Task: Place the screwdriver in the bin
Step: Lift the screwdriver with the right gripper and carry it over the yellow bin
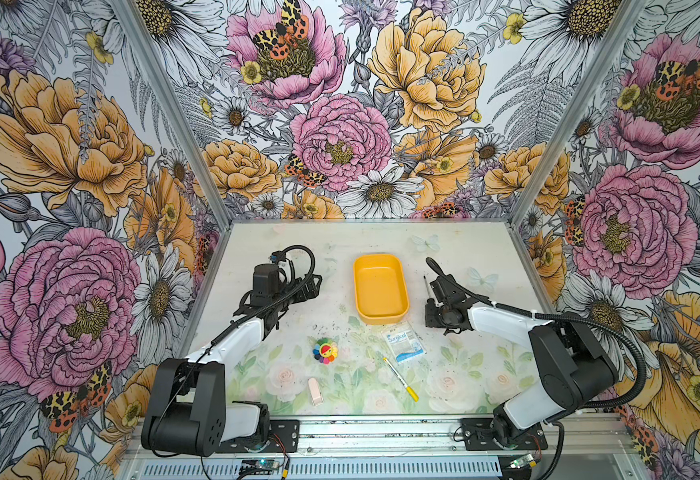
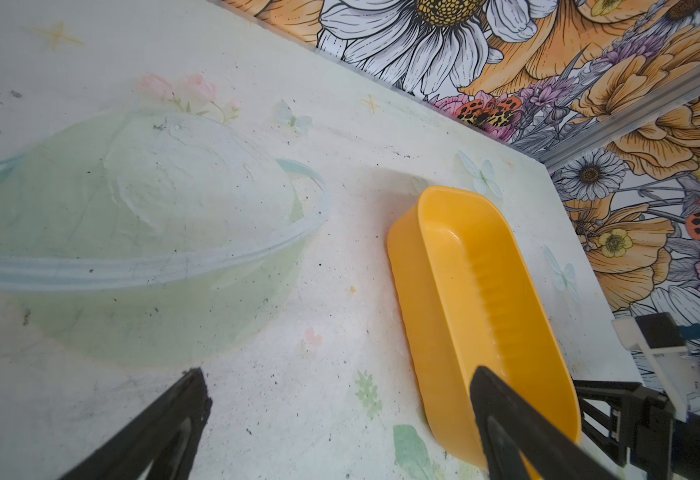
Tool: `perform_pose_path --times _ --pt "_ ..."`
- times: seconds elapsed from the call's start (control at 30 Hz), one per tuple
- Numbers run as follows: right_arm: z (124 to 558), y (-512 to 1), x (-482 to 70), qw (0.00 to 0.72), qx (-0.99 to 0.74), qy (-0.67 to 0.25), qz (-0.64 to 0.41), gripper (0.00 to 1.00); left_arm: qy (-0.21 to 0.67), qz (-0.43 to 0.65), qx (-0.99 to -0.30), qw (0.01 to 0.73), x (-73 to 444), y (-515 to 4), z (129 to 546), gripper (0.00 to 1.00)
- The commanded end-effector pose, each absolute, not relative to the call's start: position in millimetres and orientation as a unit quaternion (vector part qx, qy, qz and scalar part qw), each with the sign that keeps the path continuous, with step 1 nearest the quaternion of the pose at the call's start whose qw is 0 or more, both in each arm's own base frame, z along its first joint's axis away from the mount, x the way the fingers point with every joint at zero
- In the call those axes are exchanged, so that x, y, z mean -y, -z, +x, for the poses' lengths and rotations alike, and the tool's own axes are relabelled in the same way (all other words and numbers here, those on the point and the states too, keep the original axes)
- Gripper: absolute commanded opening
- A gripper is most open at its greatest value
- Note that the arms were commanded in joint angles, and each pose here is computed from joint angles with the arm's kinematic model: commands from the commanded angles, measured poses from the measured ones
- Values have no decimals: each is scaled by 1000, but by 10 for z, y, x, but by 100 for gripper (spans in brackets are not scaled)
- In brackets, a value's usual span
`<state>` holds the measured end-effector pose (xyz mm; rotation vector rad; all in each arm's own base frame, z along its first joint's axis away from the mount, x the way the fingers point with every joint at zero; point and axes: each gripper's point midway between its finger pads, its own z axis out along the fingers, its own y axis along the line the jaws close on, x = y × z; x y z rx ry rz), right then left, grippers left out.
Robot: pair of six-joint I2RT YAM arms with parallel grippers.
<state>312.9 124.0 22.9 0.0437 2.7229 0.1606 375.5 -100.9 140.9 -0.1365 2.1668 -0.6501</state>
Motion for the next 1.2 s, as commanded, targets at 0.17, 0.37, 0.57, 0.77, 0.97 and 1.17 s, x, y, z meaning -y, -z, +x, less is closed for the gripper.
perform_pose_path --times 0.17,0.37,0.57,0.77,0.97,1.17 --pt "3179 -190 -1281 202 -978 -55 13 2 269 -46 -862 427 1055 -1517 3779 99" --pt "3174 -308 -1299 212 -975 -67 8 0 271 -44 -862 426 1062 -1532 3757 99" --pt "3240 -862 -1237 273 -957 -95 21 0 267 -43 -861 430 1046 -1575 3743 99" --pt "3392 -1815 -1132 381 -919 -97 41 0 271 -41 -861 428 1065 -1581 3759 99" --pt "3452 -2554 -1270 453 -879 -141 53 0 274 -42 -861 427 1092 -1582 3774 99" --pt "3423 -2526 -1644 432 -884 -174 28 0 277 -41 -859 428 1123 -1596 3814 99"
